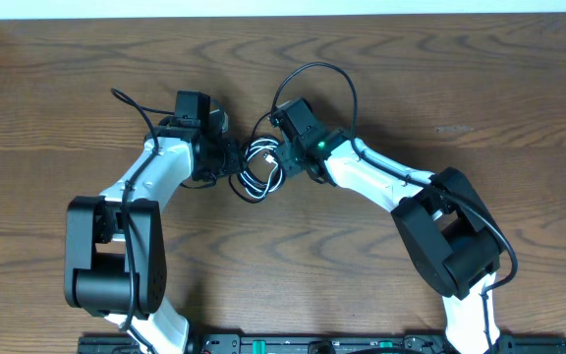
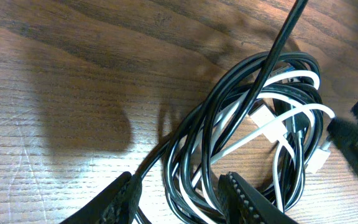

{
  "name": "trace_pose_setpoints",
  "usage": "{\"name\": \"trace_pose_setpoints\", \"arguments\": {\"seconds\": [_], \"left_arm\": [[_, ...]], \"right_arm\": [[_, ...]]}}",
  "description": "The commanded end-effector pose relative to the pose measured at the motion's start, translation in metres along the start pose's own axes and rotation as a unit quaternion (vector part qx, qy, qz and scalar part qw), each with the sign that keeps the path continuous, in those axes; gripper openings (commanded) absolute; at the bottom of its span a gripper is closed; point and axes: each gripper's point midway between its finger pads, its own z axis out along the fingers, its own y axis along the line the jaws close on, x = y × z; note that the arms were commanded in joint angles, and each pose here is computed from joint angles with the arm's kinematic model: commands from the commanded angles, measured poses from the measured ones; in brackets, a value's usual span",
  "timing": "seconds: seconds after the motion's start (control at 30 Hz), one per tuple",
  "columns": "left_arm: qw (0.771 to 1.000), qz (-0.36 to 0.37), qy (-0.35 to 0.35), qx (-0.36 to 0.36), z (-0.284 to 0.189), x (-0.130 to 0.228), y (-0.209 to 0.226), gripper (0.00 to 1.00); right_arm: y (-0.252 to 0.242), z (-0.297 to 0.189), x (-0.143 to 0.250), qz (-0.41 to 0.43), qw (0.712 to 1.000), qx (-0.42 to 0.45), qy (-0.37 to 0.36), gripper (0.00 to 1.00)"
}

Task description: Untangle cables

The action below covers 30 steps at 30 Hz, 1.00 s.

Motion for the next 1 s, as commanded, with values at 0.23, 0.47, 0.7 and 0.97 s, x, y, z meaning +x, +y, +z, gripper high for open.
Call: {"name": "trace_pose_setpoints", "arguments": {"seconds": [0.23, 0.47, 0.7, 0.97], "left_arm": [[1.000, 0.009, -0.005, -0.005, 0.001, -0.005, 0.001, 0.45], [1.000, 0.009, -0.005, -0.005, 0.001, -0.005, 0.001, 0.46], [1.000, 0.009, -0.005, -0.005, 0.001, -0.005, 0.001, 0.45], [1.000, 0.007, -0.005, -0.005, 0.001, -0.005, 0.001, 0.46]], "right_arm": [[0.001, -0.008, -0.028, -0.001, 0.998, 0.009, -0.058, 0.23], [0.033, -0.029, -0.053, -0.007, 0.993, -0.080, -0.085, 0.29], [0.058, -0.039, -0.027, 0.016, 0.988, -0.154, -0.021, 0.28], [0.057, -0.033, -0.002, 0.019, 0.989, -0.144, 0.027, 0.25]]}}
